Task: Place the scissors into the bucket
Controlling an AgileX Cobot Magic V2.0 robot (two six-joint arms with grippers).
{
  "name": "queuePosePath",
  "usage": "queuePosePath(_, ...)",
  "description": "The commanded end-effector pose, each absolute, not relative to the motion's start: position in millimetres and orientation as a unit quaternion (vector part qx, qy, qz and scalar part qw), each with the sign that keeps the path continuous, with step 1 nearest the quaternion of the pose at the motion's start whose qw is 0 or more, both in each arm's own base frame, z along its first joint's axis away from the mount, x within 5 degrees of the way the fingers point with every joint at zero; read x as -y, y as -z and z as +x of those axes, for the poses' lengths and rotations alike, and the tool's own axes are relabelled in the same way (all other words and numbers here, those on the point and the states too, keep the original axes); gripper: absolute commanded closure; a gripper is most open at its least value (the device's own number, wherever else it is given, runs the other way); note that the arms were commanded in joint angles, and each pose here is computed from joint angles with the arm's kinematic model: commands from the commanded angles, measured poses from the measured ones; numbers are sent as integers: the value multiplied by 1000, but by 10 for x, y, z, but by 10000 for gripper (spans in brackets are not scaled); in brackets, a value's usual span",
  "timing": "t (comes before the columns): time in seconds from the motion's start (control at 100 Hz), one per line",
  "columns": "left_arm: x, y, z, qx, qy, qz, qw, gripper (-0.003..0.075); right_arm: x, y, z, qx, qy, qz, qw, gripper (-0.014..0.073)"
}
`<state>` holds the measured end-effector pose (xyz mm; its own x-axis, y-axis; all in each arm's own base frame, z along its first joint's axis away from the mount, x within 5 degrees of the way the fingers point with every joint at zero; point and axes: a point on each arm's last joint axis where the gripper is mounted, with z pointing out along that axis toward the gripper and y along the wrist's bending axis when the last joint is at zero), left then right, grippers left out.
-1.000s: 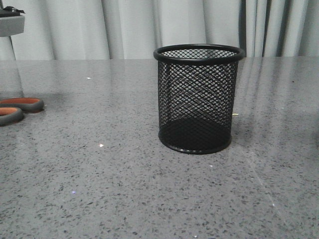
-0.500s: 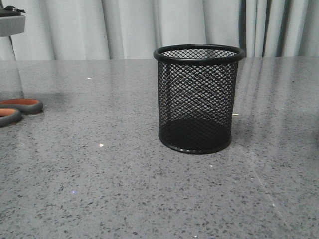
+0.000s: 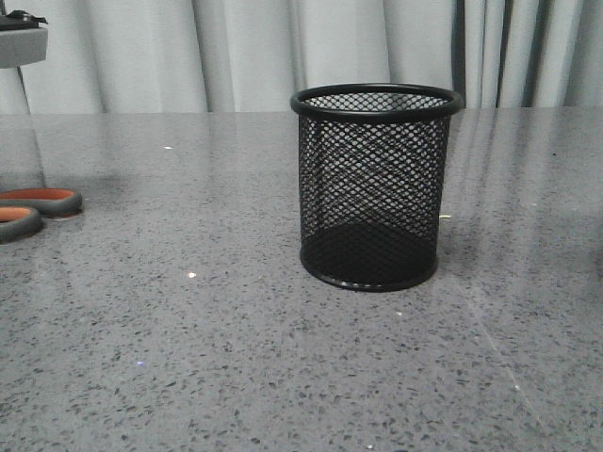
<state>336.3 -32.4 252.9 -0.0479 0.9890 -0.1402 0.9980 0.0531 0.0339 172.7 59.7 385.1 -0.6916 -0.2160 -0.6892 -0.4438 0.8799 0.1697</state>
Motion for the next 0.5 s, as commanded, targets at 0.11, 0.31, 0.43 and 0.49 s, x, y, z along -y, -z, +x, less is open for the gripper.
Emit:
queuePosePath(0.11,334,-2668,3332,-723,36,686,74,639,-603,-3999,1730,-887,-166,-184,389,222)
queuePosePath(0.31,339,-2806,3332,-730,29,677,88,639,-603,-3999,1730,-887,-166,-184,389,222)
queuePosePath(0.43,353,-2968,3318,-729,19,675,114,639,-603,-3999,1730,-887,-166,-184,389,222)
queuePosePath(0.49,354,-3046,3300,-728,12,674,124,639,-603,-3999,1730,-887,-166,-184,389,222)
